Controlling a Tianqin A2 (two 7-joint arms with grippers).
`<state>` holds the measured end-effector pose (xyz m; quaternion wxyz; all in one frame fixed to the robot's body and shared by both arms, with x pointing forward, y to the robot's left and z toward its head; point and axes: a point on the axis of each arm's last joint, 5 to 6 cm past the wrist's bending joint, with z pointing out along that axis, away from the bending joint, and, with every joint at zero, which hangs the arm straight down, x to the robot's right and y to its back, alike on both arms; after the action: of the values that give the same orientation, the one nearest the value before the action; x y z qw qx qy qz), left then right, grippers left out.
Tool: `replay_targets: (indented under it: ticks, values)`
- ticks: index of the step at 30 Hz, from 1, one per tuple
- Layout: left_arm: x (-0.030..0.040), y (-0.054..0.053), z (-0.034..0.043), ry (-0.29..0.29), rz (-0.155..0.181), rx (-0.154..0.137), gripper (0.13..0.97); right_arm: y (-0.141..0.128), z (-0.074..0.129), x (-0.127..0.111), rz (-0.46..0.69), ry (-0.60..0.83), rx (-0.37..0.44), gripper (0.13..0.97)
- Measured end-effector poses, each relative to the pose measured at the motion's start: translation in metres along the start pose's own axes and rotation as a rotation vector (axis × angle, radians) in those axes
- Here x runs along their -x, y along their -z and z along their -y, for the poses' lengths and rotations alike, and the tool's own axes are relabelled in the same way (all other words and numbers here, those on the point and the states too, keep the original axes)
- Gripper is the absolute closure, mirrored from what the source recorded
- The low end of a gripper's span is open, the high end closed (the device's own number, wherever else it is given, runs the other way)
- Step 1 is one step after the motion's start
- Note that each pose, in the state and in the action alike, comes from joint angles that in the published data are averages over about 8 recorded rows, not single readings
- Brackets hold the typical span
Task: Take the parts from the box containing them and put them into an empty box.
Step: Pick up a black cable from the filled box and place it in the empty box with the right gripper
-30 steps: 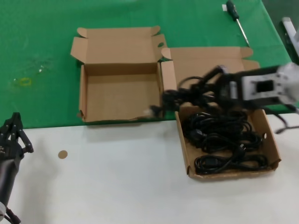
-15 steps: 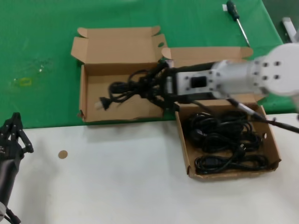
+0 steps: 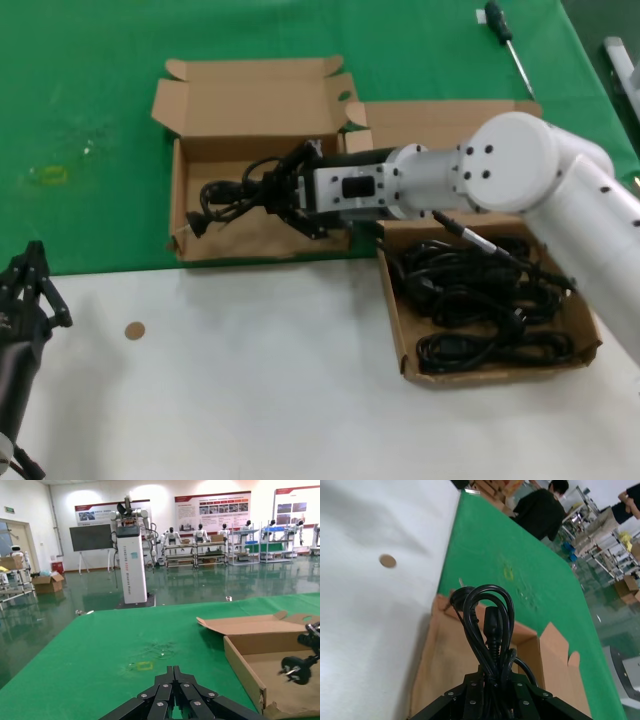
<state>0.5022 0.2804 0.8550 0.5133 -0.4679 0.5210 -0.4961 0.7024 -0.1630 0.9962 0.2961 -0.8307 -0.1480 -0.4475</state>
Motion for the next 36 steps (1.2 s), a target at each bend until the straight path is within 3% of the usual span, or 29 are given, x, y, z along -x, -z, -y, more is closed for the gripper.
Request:
replay_targets:
  ticks: [9,29,36]
  values:
    - [0.0000,0.000,0.0000,0.000,0.000,0.000,0.945,-0.024,-0.012,0.003,-0.003,0.006,0.044,0.878]
    - [0.0000,0.000,0.0000,0.000,0.000,0.000,0.945,-0.046,-0.019,0.000,-0.002,0.037,0.079,0.839]
    - [0.0000,0.000,0.0000,0.000,0.000,0.000,0.945,-0.050,-0.017,0.000,-0.006,0.040,0.074,0.742]
